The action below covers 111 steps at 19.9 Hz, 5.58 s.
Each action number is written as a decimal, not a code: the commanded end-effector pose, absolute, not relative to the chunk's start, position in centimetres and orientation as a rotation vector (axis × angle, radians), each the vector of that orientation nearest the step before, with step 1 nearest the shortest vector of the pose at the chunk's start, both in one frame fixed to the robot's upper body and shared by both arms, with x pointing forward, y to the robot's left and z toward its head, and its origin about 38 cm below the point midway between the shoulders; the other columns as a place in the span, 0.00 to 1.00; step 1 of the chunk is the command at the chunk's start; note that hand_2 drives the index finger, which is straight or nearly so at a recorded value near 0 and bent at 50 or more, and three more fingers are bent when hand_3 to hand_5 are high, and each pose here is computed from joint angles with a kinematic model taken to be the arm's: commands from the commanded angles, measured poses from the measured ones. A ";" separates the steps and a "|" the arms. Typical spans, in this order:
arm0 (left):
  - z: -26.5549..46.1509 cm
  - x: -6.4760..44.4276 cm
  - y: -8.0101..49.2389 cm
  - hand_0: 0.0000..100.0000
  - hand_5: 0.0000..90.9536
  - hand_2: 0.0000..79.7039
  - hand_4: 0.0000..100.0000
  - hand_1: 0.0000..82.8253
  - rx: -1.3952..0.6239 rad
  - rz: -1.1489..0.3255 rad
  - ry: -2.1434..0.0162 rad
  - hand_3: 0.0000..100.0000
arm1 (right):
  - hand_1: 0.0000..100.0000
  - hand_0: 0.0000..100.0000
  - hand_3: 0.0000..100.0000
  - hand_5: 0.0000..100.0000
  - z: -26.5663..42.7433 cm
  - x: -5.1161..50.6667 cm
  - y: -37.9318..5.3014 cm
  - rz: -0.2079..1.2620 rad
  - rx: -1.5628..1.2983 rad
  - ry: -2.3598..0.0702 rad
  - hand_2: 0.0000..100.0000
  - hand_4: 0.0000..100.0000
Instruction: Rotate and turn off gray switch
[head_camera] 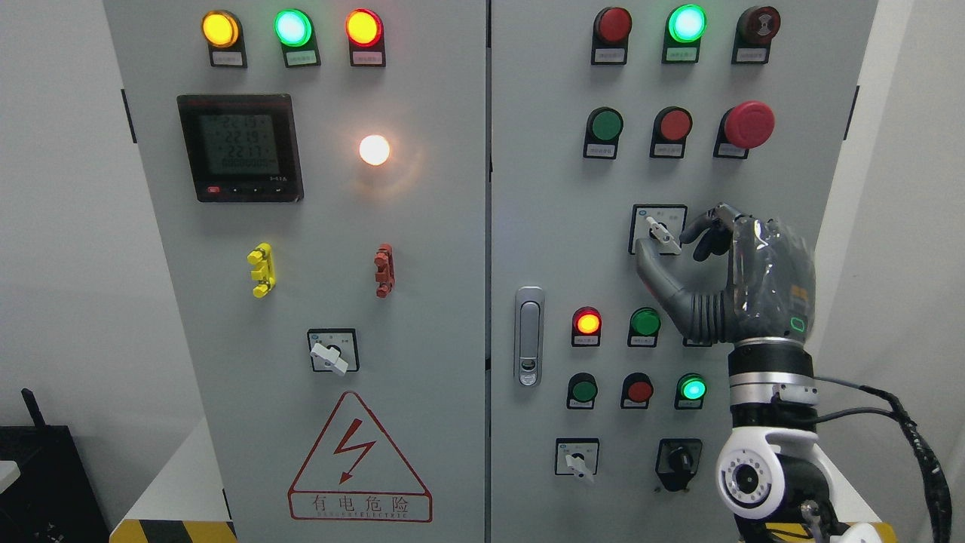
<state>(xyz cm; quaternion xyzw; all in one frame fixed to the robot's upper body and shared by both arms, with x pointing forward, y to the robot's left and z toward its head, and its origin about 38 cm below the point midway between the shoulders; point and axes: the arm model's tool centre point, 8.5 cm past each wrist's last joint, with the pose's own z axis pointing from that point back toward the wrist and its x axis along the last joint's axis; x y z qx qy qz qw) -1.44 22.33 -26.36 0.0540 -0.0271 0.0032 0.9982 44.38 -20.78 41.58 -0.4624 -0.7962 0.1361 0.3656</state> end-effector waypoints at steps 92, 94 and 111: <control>-26.3 -2.3 22.3 0.12 0.00 0.00 0.00 0.47 0.108 0.029 -0.029 0.00 | 0.37 0.53 0.94 0.98 42.5 44.3 -19.9 0.354 -1.194 -2.064 0.75 0.83; -26.3 -2.3 22.3 0.12 0.00 0.00 0.00 0.47 0.108 0.029 -0.029 0.00 | 0.38 0.52 0.94 0.98 42.7 44.0 -19.9 0.346 -1.197 -2.077 0.75 0.83; -26.3 -2.3 22.3 0.12 0.00 0.00 0.00 0.47 0.110 0.029 -0.029 0.00 | 0.43 0.40 0.83 0.77 44.4 37.0 -21.2 0.273 -1.288 -2.397 0.57 0.70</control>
